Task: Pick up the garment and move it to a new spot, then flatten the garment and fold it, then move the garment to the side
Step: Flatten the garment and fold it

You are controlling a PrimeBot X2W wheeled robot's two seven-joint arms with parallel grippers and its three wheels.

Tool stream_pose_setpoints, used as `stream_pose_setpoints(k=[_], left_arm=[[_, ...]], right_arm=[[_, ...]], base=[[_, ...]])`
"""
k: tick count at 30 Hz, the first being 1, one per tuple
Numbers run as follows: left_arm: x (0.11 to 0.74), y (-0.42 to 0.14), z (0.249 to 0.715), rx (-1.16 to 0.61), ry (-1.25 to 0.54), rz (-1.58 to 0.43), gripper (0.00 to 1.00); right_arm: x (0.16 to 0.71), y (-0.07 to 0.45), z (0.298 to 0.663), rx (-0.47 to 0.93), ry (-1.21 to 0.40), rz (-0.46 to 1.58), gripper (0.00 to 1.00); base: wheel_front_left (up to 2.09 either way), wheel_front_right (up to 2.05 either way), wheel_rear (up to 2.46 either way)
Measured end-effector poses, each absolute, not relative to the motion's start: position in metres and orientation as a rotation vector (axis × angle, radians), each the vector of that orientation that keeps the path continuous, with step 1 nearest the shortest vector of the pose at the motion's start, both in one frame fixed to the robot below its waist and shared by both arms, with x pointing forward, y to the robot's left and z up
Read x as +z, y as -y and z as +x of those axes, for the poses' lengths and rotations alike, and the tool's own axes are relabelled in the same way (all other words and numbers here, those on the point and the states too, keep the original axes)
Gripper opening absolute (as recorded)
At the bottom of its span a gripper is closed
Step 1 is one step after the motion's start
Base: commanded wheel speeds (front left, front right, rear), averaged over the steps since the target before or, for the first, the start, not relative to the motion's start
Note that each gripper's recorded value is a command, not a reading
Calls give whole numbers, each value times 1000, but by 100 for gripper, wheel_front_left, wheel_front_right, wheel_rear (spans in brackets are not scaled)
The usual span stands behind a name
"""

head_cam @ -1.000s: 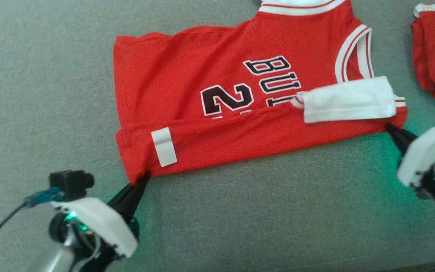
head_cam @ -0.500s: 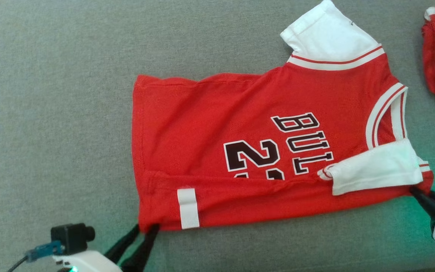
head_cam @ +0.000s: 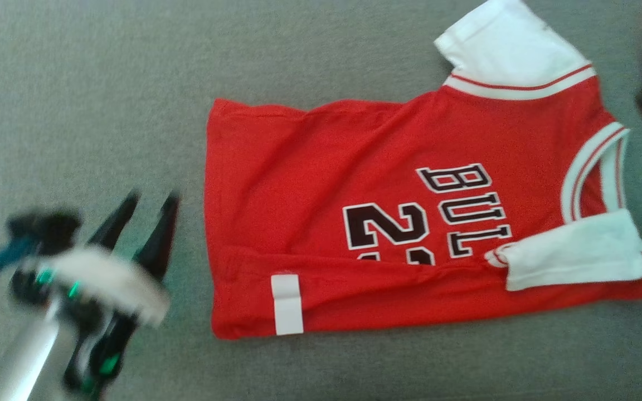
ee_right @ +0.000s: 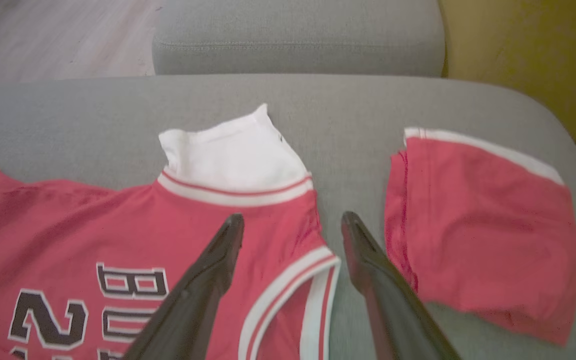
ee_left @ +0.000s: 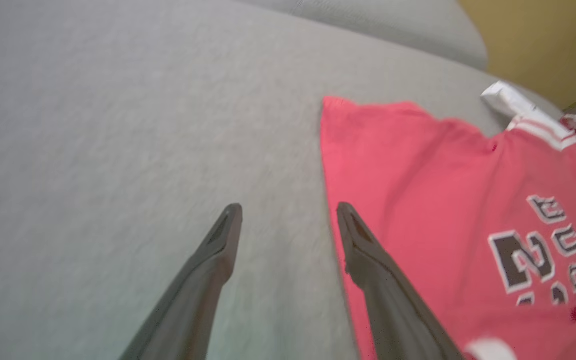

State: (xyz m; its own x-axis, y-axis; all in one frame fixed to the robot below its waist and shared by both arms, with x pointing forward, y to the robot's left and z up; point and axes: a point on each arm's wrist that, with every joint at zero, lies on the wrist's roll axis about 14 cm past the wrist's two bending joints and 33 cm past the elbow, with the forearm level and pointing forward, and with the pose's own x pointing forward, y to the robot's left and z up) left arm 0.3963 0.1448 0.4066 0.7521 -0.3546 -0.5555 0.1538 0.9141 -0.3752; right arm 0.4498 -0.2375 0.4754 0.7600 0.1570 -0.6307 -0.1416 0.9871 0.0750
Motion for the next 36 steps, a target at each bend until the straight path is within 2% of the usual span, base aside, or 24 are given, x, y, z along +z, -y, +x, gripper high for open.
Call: stream_pose_setpoints(k=[5, 9, 16, 19, 32, 33, 34, 36], left_arm=[[407, -114, 454, -347, -619, -265, 100], [384, -105, 465, -340, -668, -230, 100], [370, -104, 462, -336, -706, -217, 100], [368, -100, 466, -361, -709, -207, 100], [373, -68, 481, -471, -732, -208, 100], [373, -66, 482, -475, -735, -204, 46], [374, -65, 482, -479, -735, -203, 0], [373, -64, 482, -483, -741, -202, 0]], right_arm=[[463, 210, 525, 196, -674, -88, 100], [419, 199, 559, 188, -748, -139, 100], [361, 174, 569, 217, -863, -137, 100], [362, 163, 585, 233, -847, -132, 100], [361, 167, 578, 245, -879, -150, 100], [361, 165, 577, 248, -881, -144, 21], [362, 165, 576, 250, -880, -137, 0], [363, 160, 576, 265, -866, -130, 0]], base=[[0, 0, 0], [0, 0, 0], [0, 0, 0], [0, 0, 0], [0, 0, 0], [0, 0, 0], [0, 0, 0], [0, 0, 0]])
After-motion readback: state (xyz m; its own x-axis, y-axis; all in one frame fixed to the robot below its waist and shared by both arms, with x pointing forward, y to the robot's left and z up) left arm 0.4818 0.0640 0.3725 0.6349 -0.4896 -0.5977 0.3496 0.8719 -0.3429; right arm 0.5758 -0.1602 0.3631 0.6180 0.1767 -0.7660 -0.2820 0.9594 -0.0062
